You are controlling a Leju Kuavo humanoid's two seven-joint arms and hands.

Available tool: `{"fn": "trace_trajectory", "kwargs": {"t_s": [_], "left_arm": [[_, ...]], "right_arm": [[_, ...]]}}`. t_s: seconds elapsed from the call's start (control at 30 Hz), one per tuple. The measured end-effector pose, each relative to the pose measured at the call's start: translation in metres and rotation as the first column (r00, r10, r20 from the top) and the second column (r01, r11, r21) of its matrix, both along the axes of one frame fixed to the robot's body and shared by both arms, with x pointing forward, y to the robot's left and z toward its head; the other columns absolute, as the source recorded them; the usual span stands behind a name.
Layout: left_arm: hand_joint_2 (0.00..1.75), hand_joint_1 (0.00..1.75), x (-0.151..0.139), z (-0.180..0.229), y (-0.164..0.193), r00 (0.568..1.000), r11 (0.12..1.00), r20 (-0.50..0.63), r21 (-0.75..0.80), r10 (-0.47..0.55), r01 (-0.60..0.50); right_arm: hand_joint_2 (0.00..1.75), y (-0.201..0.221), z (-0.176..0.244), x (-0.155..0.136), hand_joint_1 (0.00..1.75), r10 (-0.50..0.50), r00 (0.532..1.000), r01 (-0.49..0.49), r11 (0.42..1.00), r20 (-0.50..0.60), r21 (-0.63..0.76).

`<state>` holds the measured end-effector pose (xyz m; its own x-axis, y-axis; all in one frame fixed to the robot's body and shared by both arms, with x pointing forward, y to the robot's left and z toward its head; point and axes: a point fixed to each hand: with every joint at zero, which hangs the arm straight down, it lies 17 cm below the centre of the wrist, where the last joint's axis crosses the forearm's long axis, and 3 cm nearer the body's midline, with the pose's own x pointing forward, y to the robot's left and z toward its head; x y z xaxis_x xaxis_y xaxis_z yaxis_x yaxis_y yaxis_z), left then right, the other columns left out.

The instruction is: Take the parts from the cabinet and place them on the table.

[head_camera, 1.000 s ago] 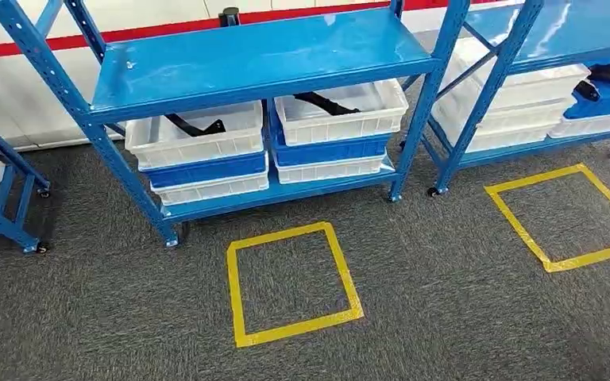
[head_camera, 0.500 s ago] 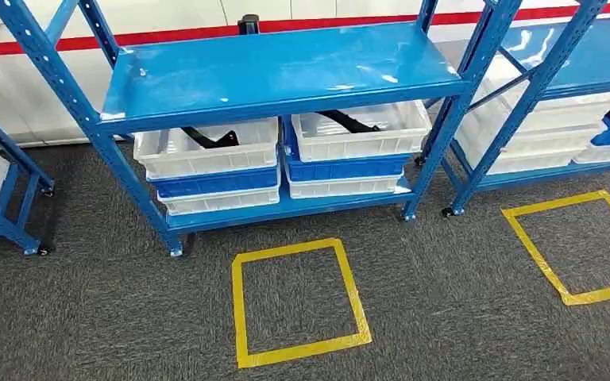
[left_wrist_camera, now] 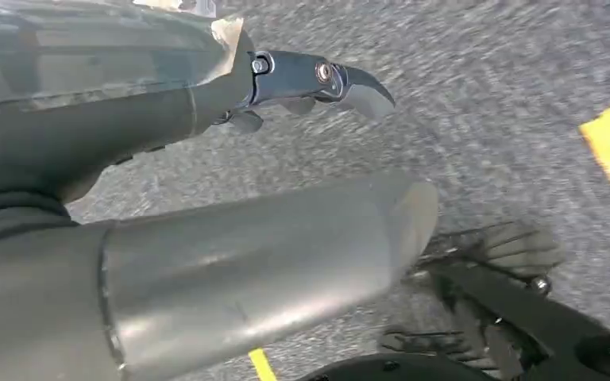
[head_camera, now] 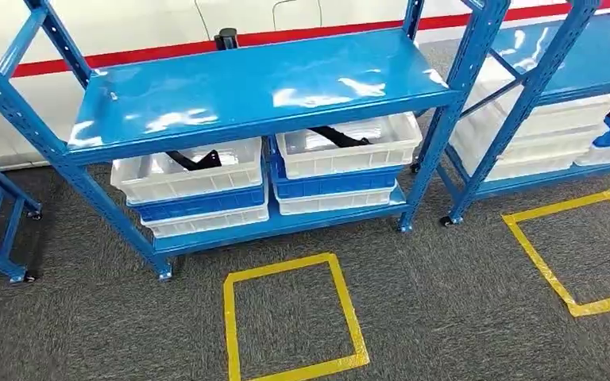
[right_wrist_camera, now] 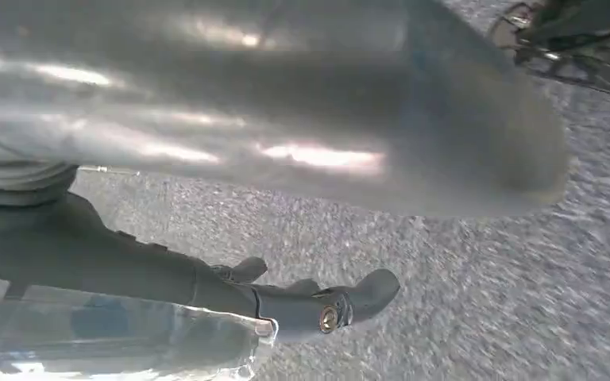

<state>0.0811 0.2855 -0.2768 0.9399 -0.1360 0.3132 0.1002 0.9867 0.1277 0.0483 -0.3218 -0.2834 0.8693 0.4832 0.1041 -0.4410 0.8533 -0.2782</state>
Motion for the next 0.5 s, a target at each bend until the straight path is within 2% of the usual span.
{"fn": "trace_trajectory", "kwargs": {"t_s": [0.17, 0.3, 0.33, 0.5], "left_arm": [[0.0, 0.0, 0.006, 0.001, 0.006, 1.0, 0.999, 0.017, 0.033, -0.003, 0.002], [0.0, 0.0, 0.008, 0.001, 0.005, 1.0, 0.999, 0.021, 0.036, -0.005, 0.004], [0.0, 0.0, 0.008, 0.001, 0.005, 1.0, 0.999, 0.019, 0.036, -0.004, 0.004], [0.0, 0.0, 0.008, 0.001, 0.001, 1.0, 0.999, 0.015, 0.032, -0.004, 0.003]], "right_arm": [[0.0, 0.001, 0.001, 0.013, 0.0, 0.004, 1.0, -0.004, 1.0, 0.022, 0.001], [0.0, 0.001, 0.001, 0.013, 0.0, 0.012, 1.0, -0.012, 1.0, 0.022, 0.0], [1.75, 0.0, 0.001, 0.011, 0.0, 0.013, 1.0, -0.013, 1.0, 0.019, -0.001], [1.75, -0.001, 0.0, 0.004, 0.0, 0.016, 1.0, -0.016, 1.0, 0.008, -0.005]]}}
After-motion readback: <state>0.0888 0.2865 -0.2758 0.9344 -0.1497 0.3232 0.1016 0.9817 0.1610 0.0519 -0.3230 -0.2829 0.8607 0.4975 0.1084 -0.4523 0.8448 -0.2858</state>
